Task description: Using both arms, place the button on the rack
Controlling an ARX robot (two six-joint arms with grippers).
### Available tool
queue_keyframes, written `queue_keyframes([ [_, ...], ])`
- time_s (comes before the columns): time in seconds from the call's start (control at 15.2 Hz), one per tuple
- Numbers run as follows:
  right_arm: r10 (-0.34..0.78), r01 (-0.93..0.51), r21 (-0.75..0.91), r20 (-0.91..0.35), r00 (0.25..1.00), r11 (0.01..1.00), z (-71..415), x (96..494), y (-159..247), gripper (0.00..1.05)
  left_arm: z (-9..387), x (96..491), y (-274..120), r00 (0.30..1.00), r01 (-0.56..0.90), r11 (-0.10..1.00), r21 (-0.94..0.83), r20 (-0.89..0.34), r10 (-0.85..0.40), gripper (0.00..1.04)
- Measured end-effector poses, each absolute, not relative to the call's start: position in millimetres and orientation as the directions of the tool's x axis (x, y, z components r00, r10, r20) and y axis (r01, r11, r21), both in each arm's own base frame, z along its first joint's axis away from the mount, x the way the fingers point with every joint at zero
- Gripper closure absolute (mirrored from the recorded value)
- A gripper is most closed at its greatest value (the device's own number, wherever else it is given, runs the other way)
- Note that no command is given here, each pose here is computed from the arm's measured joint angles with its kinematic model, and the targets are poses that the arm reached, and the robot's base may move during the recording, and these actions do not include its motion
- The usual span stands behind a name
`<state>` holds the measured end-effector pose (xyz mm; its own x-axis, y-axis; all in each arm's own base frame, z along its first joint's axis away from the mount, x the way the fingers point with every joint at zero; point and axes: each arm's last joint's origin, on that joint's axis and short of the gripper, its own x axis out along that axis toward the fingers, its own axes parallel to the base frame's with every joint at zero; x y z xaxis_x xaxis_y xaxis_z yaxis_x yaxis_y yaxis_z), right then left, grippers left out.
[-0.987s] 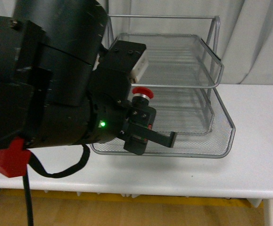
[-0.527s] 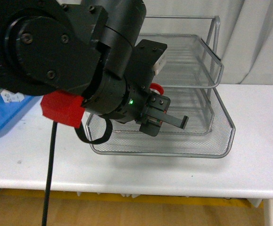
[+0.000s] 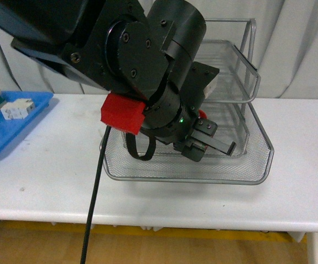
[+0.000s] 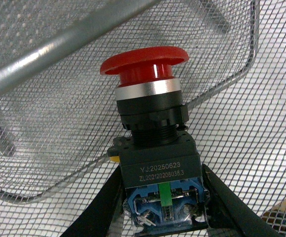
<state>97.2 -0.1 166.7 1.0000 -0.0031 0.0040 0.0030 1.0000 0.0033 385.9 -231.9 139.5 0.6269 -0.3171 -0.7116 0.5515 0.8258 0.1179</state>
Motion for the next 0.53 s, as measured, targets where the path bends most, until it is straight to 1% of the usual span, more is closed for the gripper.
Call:
queue_keyframes([
  [0.13,-0.003,0.003,0.003,0.004,1.000,1.000,166.7,97.2,-0.1,0.06,144.1,389.9,-234.6,0.632,0.551,0.826,0.117,-0.705,-0.321,0.53],
  [0.2,-0.003,0.003,0.003,0.004,1.000,1.000,166.7,97.2,-0.1,0.06,146.1,390.1,-236.3,0.637,0.553,0.825,0.117,-0.698,-0.328,0.42],
  [0.33,-0.003,0.003,0.003,0.004,1.000,1.000,166.7,97.2,-0.1,0.06,148.8,389.0,-236.7,0.644,0.554,0.824,0.115,-0.687,-0.337,0.28],
  [0.39,-0.003,0.003,0.003,0.004,1.000,1.000,166.7,97.2,-0.1,0.06,150.8,386.3,-235.4,0.646,0.557,0.823,0.111,-0.680,-0.346,0.19],
  [0.53,-0.003,0.003,0.003,0.004,1.000,1.000,166.7,97.2,-0.1,0.06,159.1,376.8,-229.5,0.661,0.557,0.824,0.107,-0.658,-0.362,0.05],
])
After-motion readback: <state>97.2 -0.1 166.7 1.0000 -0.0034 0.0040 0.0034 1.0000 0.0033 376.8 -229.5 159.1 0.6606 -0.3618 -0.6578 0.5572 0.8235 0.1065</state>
